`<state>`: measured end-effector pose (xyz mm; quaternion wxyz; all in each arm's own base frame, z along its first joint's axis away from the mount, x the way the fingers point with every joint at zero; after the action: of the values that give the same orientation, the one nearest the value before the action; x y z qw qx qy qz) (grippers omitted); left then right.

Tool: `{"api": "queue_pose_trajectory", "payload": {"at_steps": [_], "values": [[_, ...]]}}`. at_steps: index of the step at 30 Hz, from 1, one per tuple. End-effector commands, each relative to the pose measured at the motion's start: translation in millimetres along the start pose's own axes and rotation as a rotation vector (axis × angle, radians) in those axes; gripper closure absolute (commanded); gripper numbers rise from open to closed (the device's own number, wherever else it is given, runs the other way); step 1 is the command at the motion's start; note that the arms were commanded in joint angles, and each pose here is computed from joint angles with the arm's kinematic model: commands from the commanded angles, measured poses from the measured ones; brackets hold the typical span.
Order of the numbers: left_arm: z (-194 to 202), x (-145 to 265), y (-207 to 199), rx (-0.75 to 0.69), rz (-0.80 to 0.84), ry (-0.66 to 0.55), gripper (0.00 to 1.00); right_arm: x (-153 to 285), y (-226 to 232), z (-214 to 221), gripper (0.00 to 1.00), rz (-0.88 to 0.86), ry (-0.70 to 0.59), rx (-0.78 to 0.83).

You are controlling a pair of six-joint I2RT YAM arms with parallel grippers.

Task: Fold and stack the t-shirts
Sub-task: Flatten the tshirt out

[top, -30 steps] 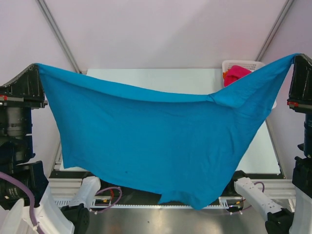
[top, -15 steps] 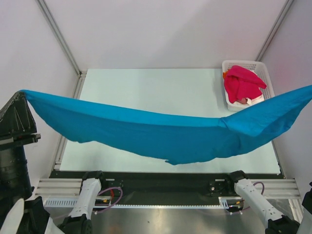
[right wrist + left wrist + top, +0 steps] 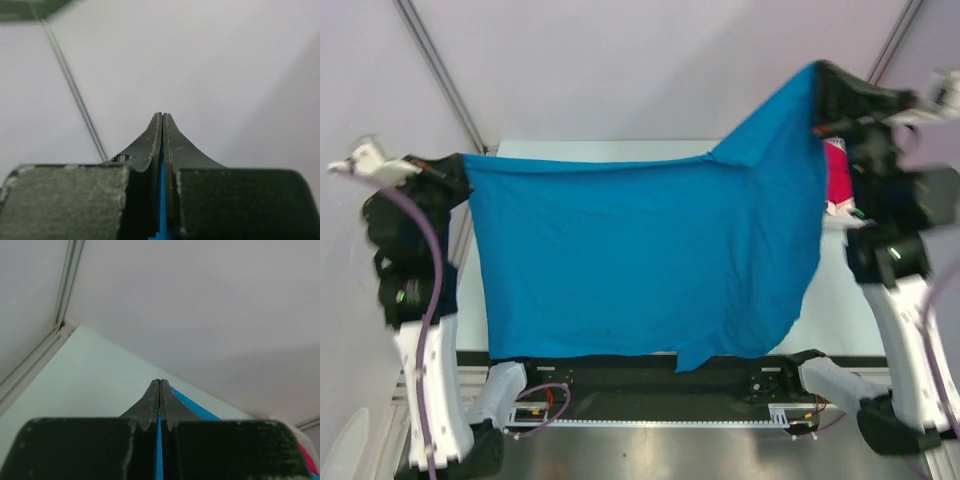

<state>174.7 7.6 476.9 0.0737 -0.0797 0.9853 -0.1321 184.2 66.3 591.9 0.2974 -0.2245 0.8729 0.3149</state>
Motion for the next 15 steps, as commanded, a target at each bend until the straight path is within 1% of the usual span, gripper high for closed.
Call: {"api": "queue_pose_trajectory", "payload": {"at_steps": [1,2,3,4,6,7,8,9,10,11,12,13,14,15], "values": [[49.9,-61.1,15.2,0.01,-0.068,0.101,1.0,-34.0,-57.6,74.1,1.0,0.115,0.095,0.008],[75.2,-77.7,22.6,0.004,-0.088,0.132,1.0,-44.3,-81.4,108.3,1.0,0.155,0.153,0.017],[89.1,-87.9,28.2,0.024,-0.128,0.168,1.0,-49.8,-94.0,120.1,1.0,0.182,0.152,0.027],[115.9,-109.3,37.6,0.01,-0.175,0.254,1.0,-57.2,-122.6,156.2,1.0,0.227,0.217,0.034],[142.7,-133.0,45.4,0.001,-0.188,0.273,1.0,-64.2,-152.1,186.5,1.0,0.251,0.251,0.033],[170.5,-150.2,55.4,0.011,-0.224,0.353,1.0,-67.1,-164.8,198.2,1.0,0.265,0.267,0.02],[174.7,-162.6,52.4,0.017,-0.178,0.343,1.0,-66.0,-185.6,225.3,1.0,0.275,0.318,0.005],[187.7,-173.4,52.3,0.006,-0.14,0.355,1.0,-68.1,-194.2,233.3,1.0,0.263,0.308,0.008],[198.3,-182.5,54.3,0.016,-0.136,0.368,1.0,-68.4,-203.8,242.3,1.0,0.269,0.319,0.041],[220.5,-201.1,58.9,0.019,-0.144,0.418,1.0,-72.0,-212.5,251.0,1.0,0.274,0.329,0.049],[231.5,-209.8,61.6,0.015,-0.14,0.446,1.0,-68.7,-231.7,273.2,1.0,0.292,0.376,0.049],[239.9,-218.9,63.3,0.017,-0.14,0.464,1.0,-70.1,-241.5,279.2,1.0,0.293,0.371,0.051],[257.6,-234.9,67.3,0.012,-0.147,0.5,1.0,-70.2,-249.1,286.8,1.0,0.295,0.375,0.053],[264.5,-241.6,69.4,-0.004,-0.143,0.513,1.0,-65.5,-265.9,306.8,1.0,0.316,0.407,0.044]]}}
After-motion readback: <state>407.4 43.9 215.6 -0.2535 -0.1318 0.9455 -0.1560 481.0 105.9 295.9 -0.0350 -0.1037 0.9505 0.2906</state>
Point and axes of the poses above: each gripper's point midway between its finger pads, its own x axis back along the fingers, its own y axis along the line the jaws close on, z = x × y, the point moved 9 cm from there along x, back along the fingers, and after that the axes turned 14 degrees about -x, right-handed, at the moved point
